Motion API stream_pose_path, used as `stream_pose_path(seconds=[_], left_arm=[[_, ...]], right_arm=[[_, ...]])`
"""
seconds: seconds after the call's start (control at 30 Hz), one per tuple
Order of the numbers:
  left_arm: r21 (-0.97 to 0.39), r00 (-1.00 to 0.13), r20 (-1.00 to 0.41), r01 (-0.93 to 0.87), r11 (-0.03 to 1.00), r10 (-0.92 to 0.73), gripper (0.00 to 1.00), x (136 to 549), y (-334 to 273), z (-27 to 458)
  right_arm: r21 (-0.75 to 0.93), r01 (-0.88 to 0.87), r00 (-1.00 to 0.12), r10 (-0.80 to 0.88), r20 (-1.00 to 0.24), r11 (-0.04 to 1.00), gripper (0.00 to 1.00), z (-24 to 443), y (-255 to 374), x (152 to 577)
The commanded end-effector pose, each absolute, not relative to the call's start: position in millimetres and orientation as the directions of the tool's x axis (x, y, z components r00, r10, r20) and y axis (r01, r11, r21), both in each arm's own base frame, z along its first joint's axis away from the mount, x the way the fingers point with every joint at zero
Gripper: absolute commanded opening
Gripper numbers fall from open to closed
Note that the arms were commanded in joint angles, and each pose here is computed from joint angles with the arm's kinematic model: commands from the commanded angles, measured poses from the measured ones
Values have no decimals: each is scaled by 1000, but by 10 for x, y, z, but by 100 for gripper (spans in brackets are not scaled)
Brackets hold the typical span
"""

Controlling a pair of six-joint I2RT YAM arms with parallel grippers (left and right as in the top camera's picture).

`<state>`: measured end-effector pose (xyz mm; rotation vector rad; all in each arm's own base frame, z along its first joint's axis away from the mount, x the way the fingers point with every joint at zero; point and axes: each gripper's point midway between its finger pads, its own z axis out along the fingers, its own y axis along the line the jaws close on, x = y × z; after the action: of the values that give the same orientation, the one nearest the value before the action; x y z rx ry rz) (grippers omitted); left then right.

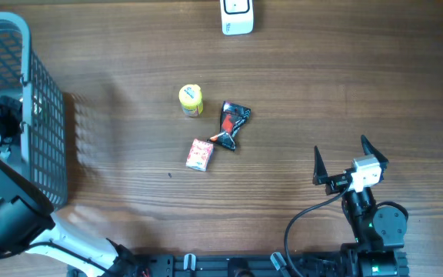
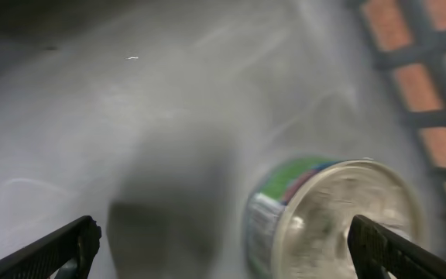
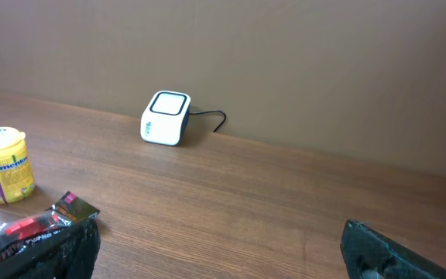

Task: Scan the item barcode
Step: 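Lower the left gripper onto the silver-lidded tin can and grasp it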

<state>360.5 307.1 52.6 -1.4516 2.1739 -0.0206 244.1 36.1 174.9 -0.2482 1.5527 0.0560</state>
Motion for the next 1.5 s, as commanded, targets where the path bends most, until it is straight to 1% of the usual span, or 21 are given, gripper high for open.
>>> stream_pose_path(seconds=[0.0,0.1,0.23,0.47,0.6,0.73,1.07,1.23,1.37,1.47], left_arm=[[-436,-293,-407,-770,466,-865,100,3819,2906,792],[-498,-312,-421,-705,505,-852,100,3974,2829,896],[-498,-325,-438,-689,527,-838,100,4066,2763,921],[-394,-356,-495,-721,570,-793,100,4197,2612,879],[-312,-354,-527,-765,563,-773,100,4159,2645,847],[-267,-350,-532,-794,546,-771,100,4077,2702,816],[-249,-349,-532,-806,537,-771,100,4043,2734,780],[-242,-366,-497,-813,530,-787,100,4036,2709,582],[-264,-390,-451,-801,537,-803,100,4073,2636,376],[-264,-389,-452,-801,538,-802,100,4092,2649,328]], right_arm=[[-105,-185,25,-102,-994,977,100,1762,351,2441],[-105,-185,25,-102,-994,977,100,1762,351,2441],[-105,-185,25,-102,-994,977,100,1762,351,2441],[-105,-185,25,-102,-994,977,100,1762,351,2441],[-105,-185,25,-102,-994,977,100,1762,351,2441],[-106,-185,25,-103,-994,977,100,1762,351,2441],[-105,-185,25,-102,-994,977,100,1762,351,2441],[-105,-185,25,-102,-994,977,100,1762,351,2441],[-105,-185,25,-102,-994,977,100,1762,351,2441],[-105,-185,25,-102,-994,977,100,1762,351,2441]])
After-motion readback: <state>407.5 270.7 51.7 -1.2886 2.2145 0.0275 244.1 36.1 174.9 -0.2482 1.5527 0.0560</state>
